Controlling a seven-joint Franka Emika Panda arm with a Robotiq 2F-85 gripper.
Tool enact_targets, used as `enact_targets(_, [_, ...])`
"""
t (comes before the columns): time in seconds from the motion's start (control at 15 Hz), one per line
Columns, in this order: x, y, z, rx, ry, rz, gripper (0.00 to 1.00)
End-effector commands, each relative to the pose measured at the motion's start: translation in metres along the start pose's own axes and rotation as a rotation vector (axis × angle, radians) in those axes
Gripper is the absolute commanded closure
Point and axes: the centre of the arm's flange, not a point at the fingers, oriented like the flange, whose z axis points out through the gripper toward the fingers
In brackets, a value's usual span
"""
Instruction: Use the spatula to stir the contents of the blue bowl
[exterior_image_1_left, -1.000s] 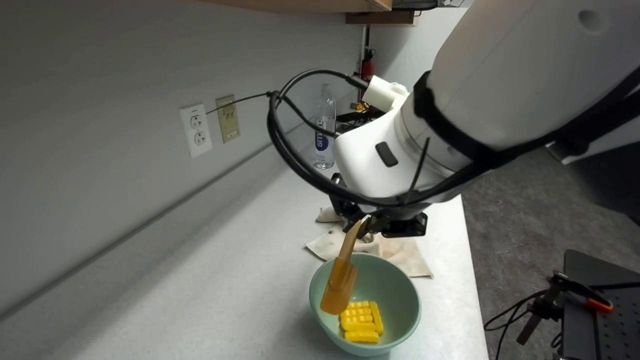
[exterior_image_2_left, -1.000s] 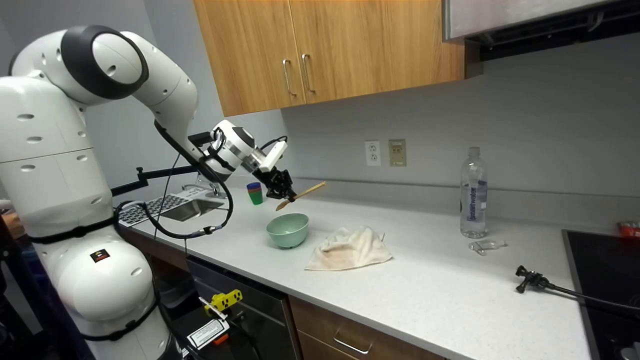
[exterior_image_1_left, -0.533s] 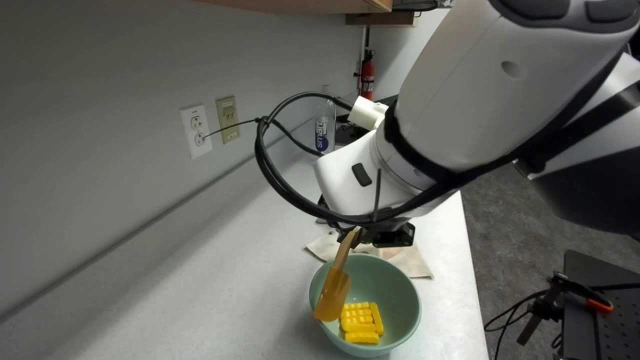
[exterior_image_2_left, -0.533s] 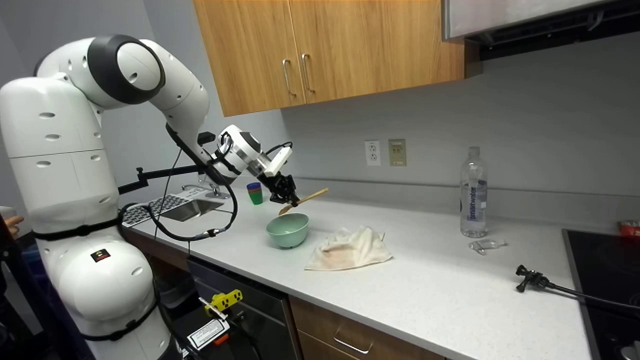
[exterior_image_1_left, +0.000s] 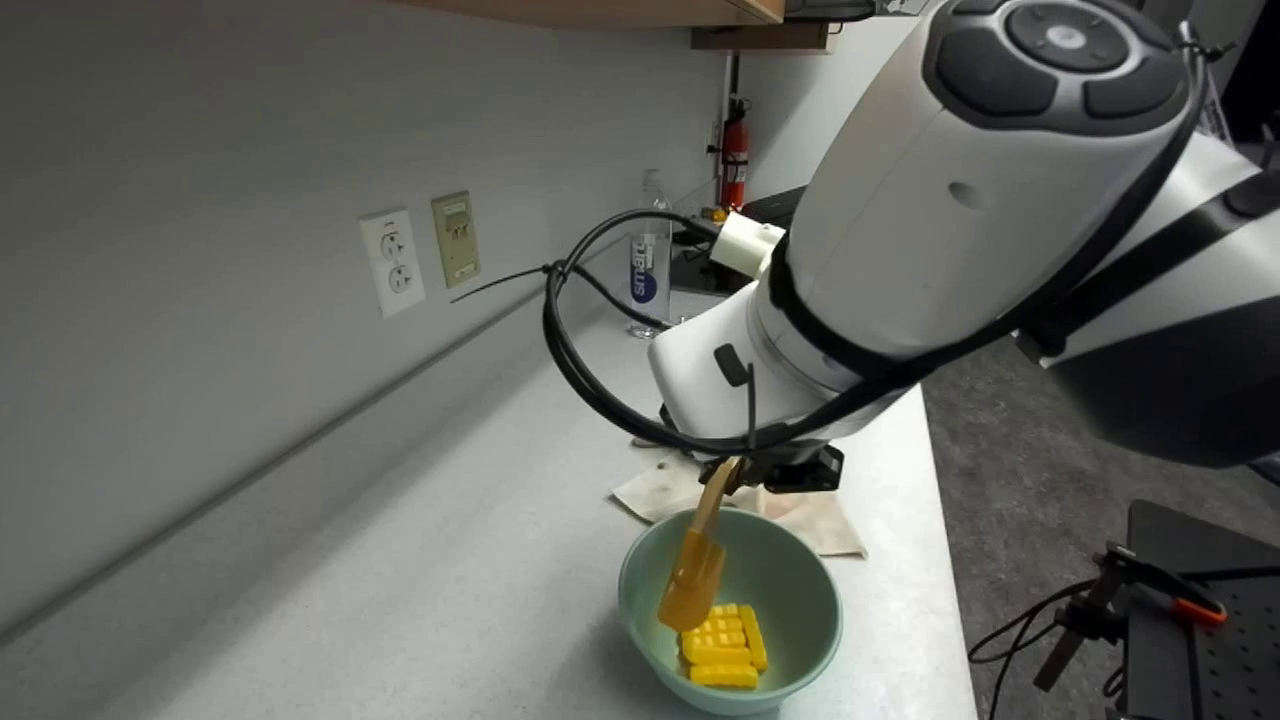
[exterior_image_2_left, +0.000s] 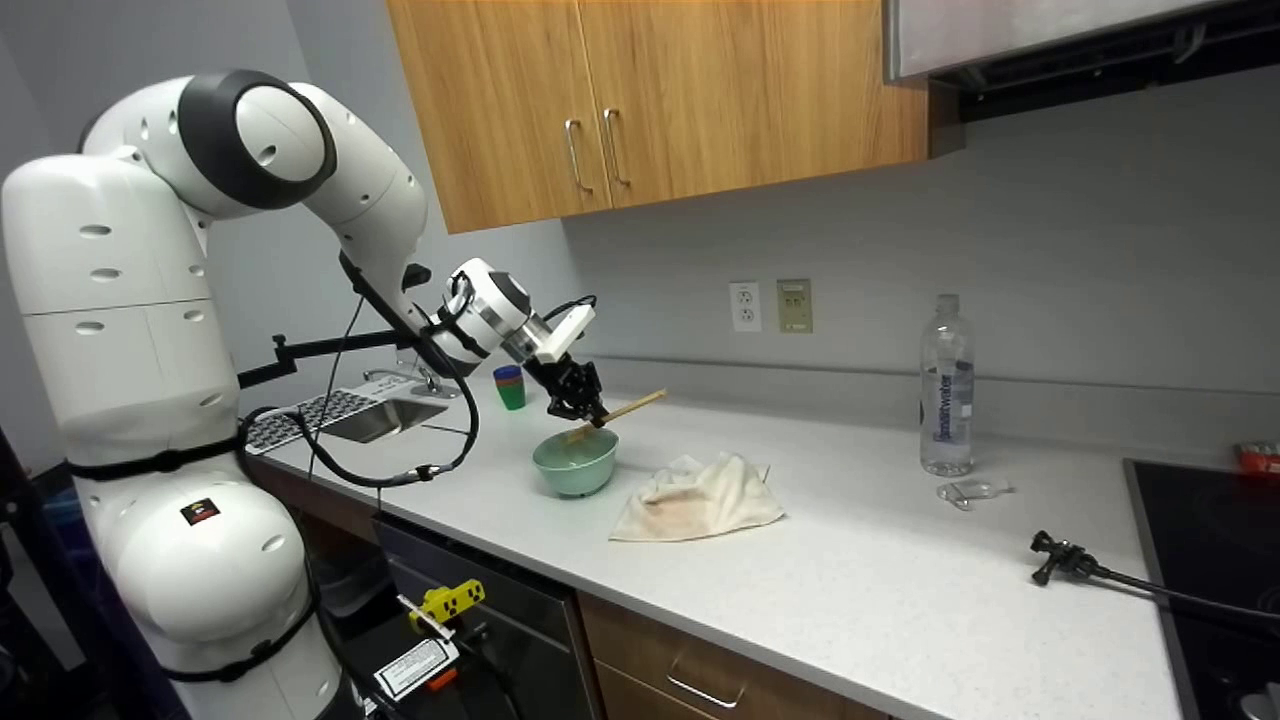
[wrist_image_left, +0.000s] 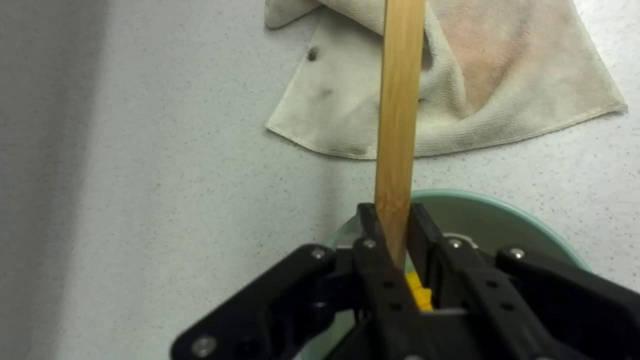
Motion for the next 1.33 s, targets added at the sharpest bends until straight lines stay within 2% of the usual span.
enact_targets(0.0, [0.008, -0.008, 0.013, 0.019, -0.027, -0.022, 0.95])
enact_targets(0.6, [0.024, -0.006, 0.019, 0.012, -0.017, -0.02, 0.95])
enact_targets(1.07, [0.027, -0.006, 0.027, -0.104, -0.153, 0.035, 0.95])
enact_targets(1.27, [0.027, -0.007, 0.03, -0.127, -0.207, 0.036, 0.95])
